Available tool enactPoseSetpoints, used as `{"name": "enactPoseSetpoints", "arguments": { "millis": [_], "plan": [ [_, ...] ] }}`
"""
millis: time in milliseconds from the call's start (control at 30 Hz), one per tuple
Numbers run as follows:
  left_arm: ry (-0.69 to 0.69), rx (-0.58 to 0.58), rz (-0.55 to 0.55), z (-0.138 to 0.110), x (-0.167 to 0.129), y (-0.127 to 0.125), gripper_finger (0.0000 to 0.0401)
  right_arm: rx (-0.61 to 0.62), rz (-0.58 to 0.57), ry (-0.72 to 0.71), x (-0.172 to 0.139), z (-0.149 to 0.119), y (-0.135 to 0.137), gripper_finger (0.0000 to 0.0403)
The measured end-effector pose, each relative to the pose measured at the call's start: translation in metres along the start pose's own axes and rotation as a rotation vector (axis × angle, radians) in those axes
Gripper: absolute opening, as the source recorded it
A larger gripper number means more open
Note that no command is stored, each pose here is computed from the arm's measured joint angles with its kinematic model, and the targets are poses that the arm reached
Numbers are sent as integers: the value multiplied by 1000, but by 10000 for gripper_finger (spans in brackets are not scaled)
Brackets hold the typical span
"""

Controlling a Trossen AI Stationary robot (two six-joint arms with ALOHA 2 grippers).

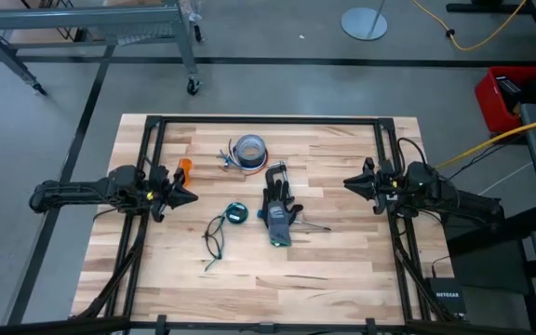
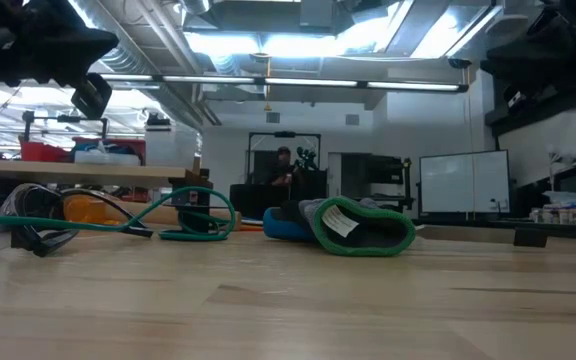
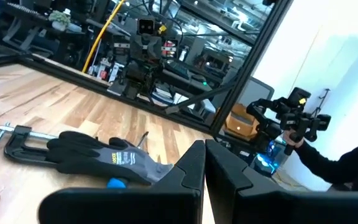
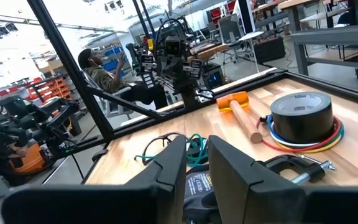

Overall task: Coil cords
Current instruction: Return to Home Position

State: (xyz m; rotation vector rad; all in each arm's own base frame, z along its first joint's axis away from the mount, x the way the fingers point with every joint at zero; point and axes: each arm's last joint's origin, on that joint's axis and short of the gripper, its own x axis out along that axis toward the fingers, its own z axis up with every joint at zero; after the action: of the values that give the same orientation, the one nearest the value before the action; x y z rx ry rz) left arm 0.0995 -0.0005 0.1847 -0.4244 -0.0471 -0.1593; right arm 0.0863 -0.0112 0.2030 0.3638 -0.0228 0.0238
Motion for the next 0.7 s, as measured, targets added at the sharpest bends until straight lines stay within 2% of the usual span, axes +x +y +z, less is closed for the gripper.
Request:
{"name": "enactPoseSetpoints", "arguments": {
  "millis": [233,567,700],
  "plan": [
    [114,34,50,-15,0,7,4,-59,-11,31,0,-3,-1,72],
    [103,159,89,-19,1,11,4,-79,-35,76,0,-8,-3,72],
    [97,165,124,-19,1,12,4,-95,-100,56,0,-7,-5,72]
  ]
}}
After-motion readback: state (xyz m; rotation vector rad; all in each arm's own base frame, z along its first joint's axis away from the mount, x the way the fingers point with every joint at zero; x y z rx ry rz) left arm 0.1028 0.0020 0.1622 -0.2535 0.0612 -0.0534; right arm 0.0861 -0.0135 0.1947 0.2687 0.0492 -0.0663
